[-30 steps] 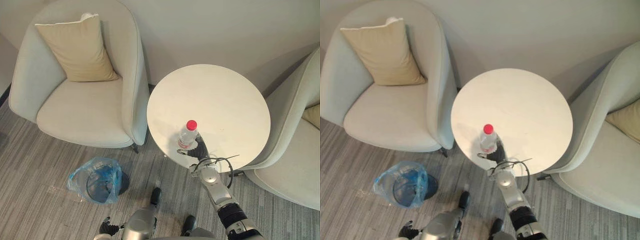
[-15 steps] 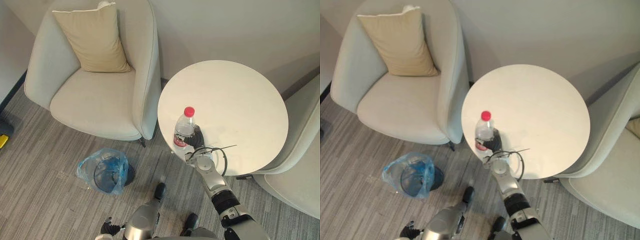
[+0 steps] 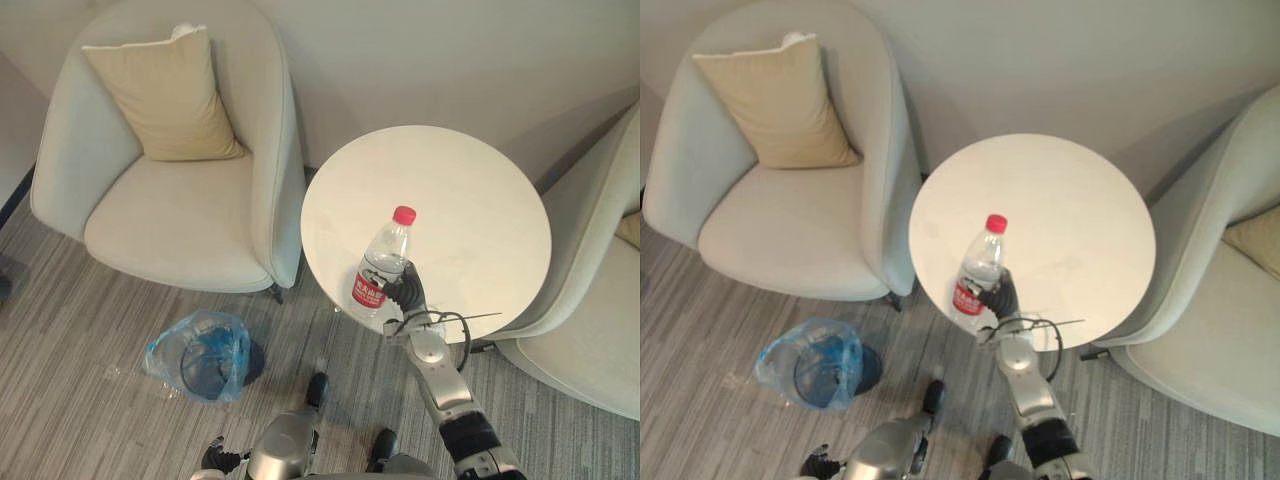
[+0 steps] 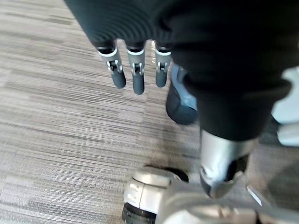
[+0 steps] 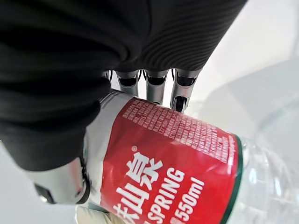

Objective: Gather rubbish on tea table into small bin, then transfer packed bag to large trash can.

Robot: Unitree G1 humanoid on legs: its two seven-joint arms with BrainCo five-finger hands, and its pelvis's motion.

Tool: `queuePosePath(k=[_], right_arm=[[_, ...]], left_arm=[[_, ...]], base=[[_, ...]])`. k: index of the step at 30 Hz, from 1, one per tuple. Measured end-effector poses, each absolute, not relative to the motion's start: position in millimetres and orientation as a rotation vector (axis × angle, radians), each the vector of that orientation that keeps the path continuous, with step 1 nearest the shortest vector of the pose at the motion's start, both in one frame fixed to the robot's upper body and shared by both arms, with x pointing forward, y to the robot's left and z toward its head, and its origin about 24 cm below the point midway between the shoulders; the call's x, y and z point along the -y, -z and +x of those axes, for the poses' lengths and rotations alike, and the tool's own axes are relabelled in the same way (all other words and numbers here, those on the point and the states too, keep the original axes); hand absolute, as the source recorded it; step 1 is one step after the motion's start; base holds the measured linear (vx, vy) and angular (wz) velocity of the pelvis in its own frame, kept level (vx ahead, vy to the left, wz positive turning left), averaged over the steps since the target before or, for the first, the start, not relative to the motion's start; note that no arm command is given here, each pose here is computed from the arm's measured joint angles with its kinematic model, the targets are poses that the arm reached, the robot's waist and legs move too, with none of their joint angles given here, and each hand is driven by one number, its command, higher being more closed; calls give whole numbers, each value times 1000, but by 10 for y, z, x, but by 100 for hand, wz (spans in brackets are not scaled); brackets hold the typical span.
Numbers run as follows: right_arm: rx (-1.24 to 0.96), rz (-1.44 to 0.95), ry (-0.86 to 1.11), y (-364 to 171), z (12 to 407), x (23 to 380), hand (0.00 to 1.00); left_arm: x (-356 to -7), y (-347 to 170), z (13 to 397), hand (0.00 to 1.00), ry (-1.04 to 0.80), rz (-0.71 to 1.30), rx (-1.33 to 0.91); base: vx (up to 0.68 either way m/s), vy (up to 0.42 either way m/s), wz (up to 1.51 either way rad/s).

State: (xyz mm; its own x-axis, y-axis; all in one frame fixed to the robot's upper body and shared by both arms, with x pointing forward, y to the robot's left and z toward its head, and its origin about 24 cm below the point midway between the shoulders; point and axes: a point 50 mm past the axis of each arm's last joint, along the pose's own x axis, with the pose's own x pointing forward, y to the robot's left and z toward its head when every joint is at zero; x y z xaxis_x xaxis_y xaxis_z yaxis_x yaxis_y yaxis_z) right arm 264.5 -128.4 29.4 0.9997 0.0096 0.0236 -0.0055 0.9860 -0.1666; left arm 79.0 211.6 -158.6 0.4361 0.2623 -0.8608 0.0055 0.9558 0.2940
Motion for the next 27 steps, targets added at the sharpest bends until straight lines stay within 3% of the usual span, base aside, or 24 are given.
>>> queuePosePath(k=[14,27], right_arm=[[-57,-203,28,-94,2205,1497,100],[-68,-213,114,-93,2159,1704,100]], left_arm=[[-2106,1612,712,0,-69,363,-1148],[-2105,1656,542,0,-28,383,-1214]], base=[[-33,7,-22],[-9,3,-14]])
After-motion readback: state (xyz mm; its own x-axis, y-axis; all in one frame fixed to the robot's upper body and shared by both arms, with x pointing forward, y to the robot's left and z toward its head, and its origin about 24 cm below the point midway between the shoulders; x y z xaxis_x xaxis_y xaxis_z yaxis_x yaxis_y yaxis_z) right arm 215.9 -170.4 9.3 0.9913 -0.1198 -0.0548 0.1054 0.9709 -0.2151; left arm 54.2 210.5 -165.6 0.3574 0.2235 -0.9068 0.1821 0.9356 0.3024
